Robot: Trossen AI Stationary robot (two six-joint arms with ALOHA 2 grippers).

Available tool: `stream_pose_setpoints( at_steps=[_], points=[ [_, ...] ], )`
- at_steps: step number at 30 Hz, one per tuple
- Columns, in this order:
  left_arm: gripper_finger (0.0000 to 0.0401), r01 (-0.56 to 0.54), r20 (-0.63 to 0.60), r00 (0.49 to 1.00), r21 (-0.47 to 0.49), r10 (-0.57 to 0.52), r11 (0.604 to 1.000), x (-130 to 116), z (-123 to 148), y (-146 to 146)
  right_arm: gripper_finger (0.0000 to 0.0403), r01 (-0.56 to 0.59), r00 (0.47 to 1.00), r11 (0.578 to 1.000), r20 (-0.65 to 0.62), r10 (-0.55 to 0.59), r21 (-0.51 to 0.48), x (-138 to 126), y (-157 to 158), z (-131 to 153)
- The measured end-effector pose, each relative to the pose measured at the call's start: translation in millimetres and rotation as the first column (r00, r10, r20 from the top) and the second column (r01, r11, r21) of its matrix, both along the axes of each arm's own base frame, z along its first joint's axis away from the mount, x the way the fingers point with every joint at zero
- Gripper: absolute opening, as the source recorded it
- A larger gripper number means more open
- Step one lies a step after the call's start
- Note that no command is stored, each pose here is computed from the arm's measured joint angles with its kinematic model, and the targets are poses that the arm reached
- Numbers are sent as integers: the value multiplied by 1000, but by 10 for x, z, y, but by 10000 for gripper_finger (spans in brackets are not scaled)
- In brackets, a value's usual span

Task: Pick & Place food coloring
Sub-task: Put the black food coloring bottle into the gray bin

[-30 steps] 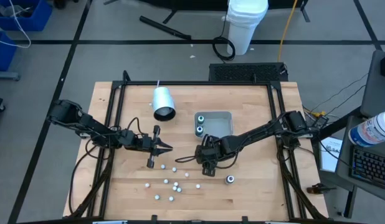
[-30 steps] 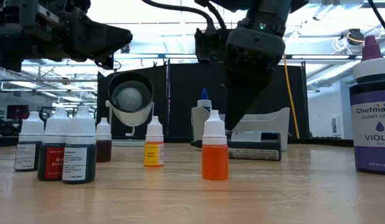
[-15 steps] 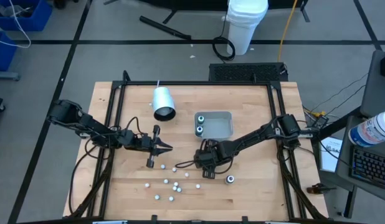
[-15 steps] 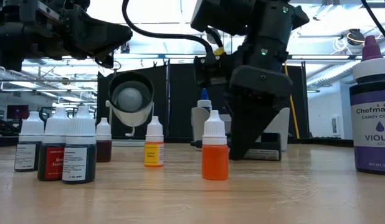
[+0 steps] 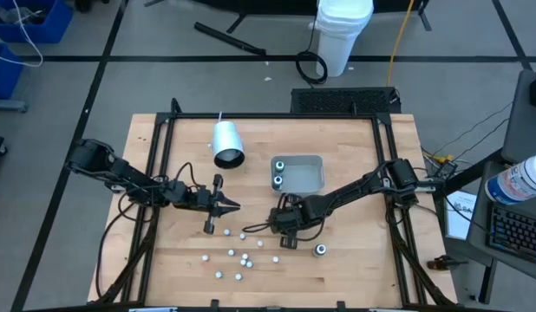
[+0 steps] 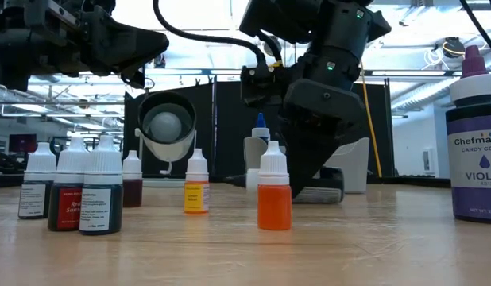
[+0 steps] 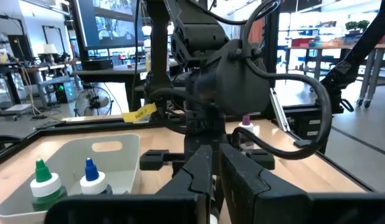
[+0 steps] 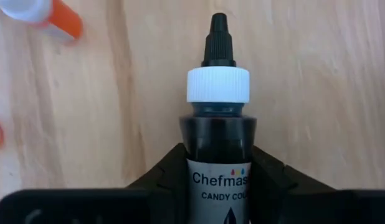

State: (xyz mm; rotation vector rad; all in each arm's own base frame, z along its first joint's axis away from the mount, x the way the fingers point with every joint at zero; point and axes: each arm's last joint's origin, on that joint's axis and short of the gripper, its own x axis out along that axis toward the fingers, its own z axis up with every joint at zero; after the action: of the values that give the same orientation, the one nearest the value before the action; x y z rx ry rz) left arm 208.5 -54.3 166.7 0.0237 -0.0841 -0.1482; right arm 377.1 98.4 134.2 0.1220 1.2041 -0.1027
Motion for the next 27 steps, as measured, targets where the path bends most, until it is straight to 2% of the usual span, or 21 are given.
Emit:
stream_pose_setpoints(
  at_steps=[10, 20, 24, 27],
  points=[
    [35, 0, -1, 1000, 0, 0, 1000, 0, -1, 1, 115, -42, 997, 999, 66, 42, 2, 35, 3, 76],
    [35, 17, -6, 1000, 6, -17, 1000, 0, -7, -4, 118, -65, 960, 994, 266, 87, -91, -99, 15, 758],
    [35, 16, 3, 1000, 4, -16, 1000, -1, 2, -4, 117, -105, 904, 985, 398, 153, -140, -222, 74, 1066],
    [35, 16, -2, 1000, 5, -16, 1000, 0, -2, -4, 116, -139, 808, 976, 550, 209, -167, -351, 99, 1315]
  ],
)
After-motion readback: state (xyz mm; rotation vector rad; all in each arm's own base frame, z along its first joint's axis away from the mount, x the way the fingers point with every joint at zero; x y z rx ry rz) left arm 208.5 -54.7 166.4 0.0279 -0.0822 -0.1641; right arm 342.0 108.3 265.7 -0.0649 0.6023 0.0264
